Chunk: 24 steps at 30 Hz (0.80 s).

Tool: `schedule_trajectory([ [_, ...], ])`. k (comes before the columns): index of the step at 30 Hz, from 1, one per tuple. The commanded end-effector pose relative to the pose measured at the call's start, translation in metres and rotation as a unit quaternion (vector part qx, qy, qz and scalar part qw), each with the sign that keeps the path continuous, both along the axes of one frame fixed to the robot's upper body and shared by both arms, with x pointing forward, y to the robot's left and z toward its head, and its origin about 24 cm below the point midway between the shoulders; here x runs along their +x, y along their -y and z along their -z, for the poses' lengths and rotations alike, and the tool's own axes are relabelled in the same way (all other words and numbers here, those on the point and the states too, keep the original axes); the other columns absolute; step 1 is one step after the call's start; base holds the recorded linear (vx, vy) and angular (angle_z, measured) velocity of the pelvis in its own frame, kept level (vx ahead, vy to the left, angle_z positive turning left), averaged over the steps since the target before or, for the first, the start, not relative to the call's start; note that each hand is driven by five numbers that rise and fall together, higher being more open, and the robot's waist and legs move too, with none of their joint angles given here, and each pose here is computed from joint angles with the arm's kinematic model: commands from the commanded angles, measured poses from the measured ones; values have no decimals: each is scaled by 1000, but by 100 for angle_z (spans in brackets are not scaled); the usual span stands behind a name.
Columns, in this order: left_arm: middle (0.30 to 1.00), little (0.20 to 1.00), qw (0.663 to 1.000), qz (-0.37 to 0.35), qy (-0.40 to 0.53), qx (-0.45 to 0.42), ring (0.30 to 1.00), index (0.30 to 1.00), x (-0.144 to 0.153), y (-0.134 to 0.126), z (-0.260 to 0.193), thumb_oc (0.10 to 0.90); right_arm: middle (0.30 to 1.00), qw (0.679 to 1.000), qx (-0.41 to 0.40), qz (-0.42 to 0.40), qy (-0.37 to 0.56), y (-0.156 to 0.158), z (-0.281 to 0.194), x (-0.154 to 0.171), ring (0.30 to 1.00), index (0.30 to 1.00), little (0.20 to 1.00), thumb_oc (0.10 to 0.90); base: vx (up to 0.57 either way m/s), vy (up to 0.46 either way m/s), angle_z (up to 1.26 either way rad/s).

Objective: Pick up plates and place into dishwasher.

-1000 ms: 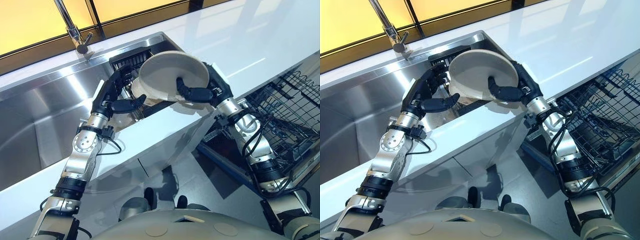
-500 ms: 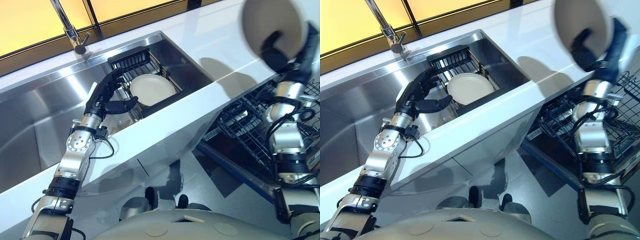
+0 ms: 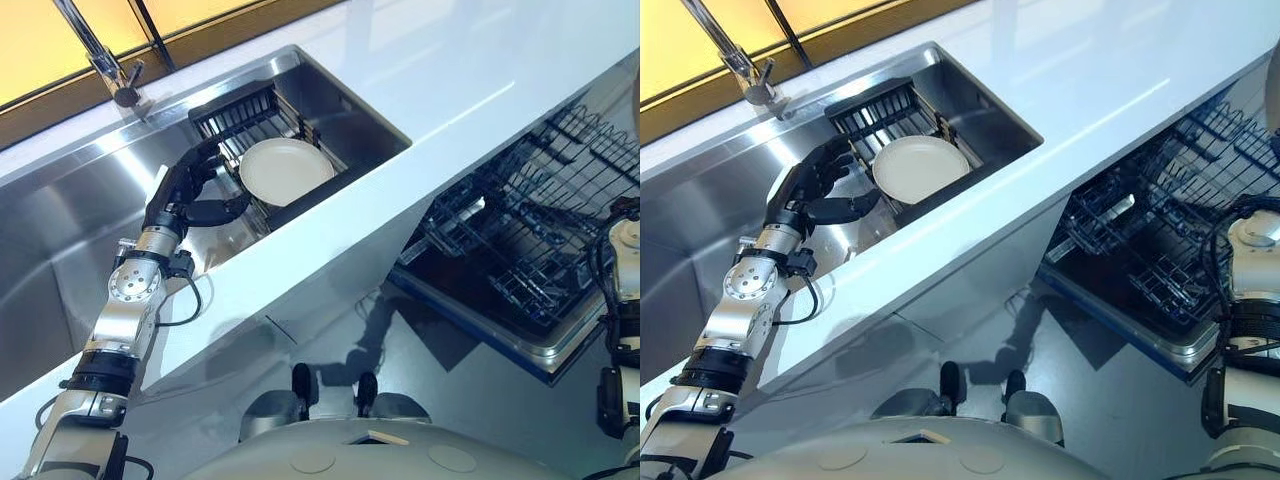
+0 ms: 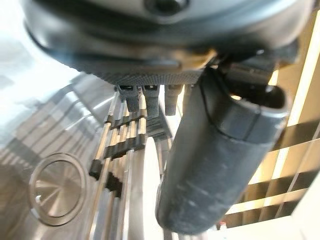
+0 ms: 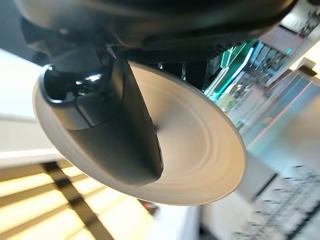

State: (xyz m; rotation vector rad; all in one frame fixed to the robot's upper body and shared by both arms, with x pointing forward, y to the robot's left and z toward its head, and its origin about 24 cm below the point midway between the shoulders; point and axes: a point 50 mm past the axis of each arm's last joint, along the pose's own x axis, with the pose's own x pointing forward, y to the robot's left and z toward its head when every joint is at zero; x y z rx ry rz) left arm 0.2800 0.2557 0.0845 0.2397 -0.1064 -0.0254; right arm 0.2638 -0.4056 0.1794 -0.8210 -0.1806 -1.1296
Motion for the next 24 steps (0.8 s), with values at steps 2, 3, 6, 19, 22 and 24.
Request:
schedule_trajectory([
  [2, 900, 900, 968, -83, 236, 35, 900, 900, 19, -30, -106, 800, 300, 987, -123, 32, 100, 11, -98, -12, 300, 300, 200, 100, -156, -84, 11],
  [3, 900, 900, 962, -101, 252, 34, 900, 900, 18, -38, -115, 800, 300, 987, -121, 37, 99, 14, -100, -12, 300, 300, 200, 100, -126, -84, 11],
  [6, 900, 900, 950, -142, 276, 36, 900, 900, 15, -50, -129, 800, 300, 988, -117, 45, 85, 16, -100, -10, 300, 300, 200, 100, -54, -74, 10],
  [19, 900, 900, 920, -198, 337, 4, 900, 900, 6, -70, -152, 800, 300, 995, -72, 56, -39, 22, -82, 10, 300, 300, 200, 100, -73, -27, 2],
  [22, 900, 900, 919, -197, 341, 6, 900, 900, 5, -70, -154, 800, 300, 989, -43, 53, -129, 29, -65, 14, 300, 300, 200, 100, -14, 6, 0],
  [24, 900, 900, 919, -194, 344, 7, 900, 900, 5, -70, -157, 800, 300, 979, -24, 55, -197, 34, -51, 15, 300, 300, 200, 100, -1, 2, 3],
])
